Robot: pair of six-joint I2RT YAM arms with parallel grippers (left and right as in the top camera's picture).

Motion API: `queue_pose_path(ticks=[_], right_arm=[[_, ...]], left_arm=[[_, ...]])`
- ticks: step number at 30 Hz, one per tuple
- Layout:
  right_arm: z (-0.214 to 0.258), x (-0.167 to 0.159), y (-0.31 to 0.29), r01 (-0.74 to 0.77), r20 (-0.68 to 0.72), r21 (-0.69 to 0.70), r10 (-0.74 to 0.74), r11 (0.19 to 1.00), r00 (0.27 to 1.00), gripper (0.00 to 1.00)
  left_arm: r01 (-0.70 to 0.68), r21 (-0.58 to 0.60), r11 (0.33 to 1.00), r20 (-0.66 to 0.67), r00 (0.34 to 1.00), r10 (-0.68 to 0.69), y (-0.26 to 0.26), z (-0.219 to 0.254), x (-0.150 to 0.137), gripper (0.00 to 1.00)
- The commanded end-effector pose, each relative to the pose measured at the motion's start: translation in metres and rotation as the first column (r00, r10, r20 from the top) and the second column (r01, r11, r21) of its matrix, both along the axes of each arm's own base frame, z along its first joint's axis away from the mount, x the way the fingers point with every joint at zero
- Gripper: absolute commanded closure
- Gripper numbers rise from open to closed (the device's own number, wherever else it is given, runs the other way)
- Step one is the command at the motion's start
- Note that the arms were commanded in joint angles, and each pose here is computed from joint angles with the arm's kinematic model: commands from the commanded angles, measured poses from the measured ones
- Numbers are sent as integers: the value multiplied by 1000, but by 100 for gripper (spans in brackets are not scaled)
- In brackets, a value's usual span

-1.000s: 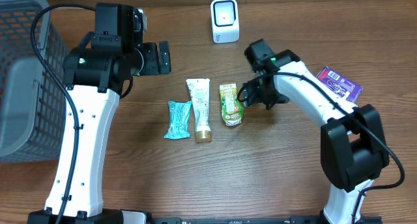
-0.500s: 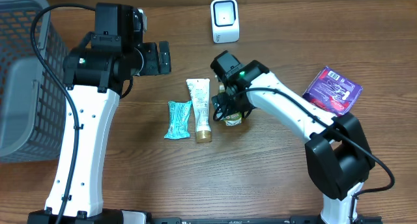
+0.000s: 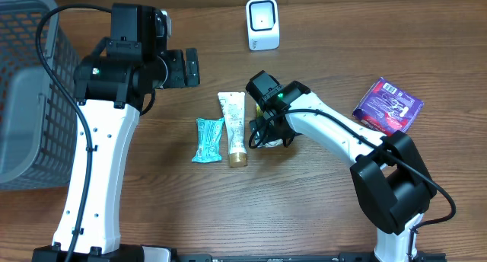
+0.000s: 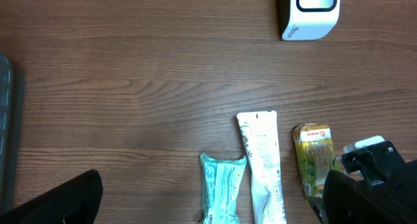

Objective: Scan the item barcode
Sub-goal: 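Lift the green tea pouch with the right gripper toward the scanner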

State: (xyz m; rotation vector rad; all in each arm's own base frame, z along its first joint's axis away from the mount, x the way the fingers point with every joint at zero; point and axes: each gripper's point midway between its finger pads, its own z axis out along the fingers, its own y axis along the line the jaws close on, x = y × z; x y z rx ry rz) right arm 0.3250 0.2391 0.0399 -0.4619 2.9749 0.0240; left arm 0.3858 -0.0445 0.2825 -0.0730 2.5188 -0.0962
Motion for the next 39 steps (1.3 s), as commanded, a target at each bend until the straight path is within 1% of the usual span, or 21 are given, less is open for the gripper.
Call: queue_pose_path(ticks=[1,2,6,9,13,19,21,23,27,34,35,37,39], right_arm=[[-3,2,1,-73,7,-2,73,997,997,9],[-5,3,1,-111,13,-5,111,994,994,9],[-14,-2,-2,-171,0,-20,171,985,985,9],[-23,-8,-8,-191,-17,-33,190,981,982,9],[-24,-2,-15,-170,-6,-38,170,985,986,10],[-23,7,-13,-151,12,5,151,988,988,24],[-23,10,-13,-148,19,10,147,989,989,31],[-23,10,-12,-147,23,13,147,989,989,40],[-23,13,-15,-142,32,2,141,990,989,60],[-21,29,-59,-84,62,-147,94,986,994,72],[-21,31,-63,-97,58,-151,106,984,993,73],[-21,35,-69,-90,59,-151,100,984,993,73],[-20,36,-67,-84,49,-120,91,989,995,73]], left_arm=[[16,19,1000,-6,1000,-16,1,-3,1,0],[16,19,1000,-7,1000,-16,1,-3,1,1],[15,19,1000,-7,1000,-15,1,-3,1,0],[15,19,1000,-6,1000,-15,1,-3,1,0],[16,19,1000,-7,1000,-16,1,-3,1,0],[16,19,1000,-7,1000,-16,1,-3,1,0],[16,19,1000,-7,1000,-16,1,-3,1,0],[15,19,1000,-7,1000,-15,1,-3,1,0],[15,19,1000,-6,1000,-15,1,-3,1,0],[15,19,1000,-7,1000,-15,1,-3,1,1],[15,19,1000,-7,1000,-15,1,-3,1,0],[15,19,1000,-6,1000,-15,1,-3,1,0],[15,19,1000,-6,1000,-15,1,-3,1,0]])
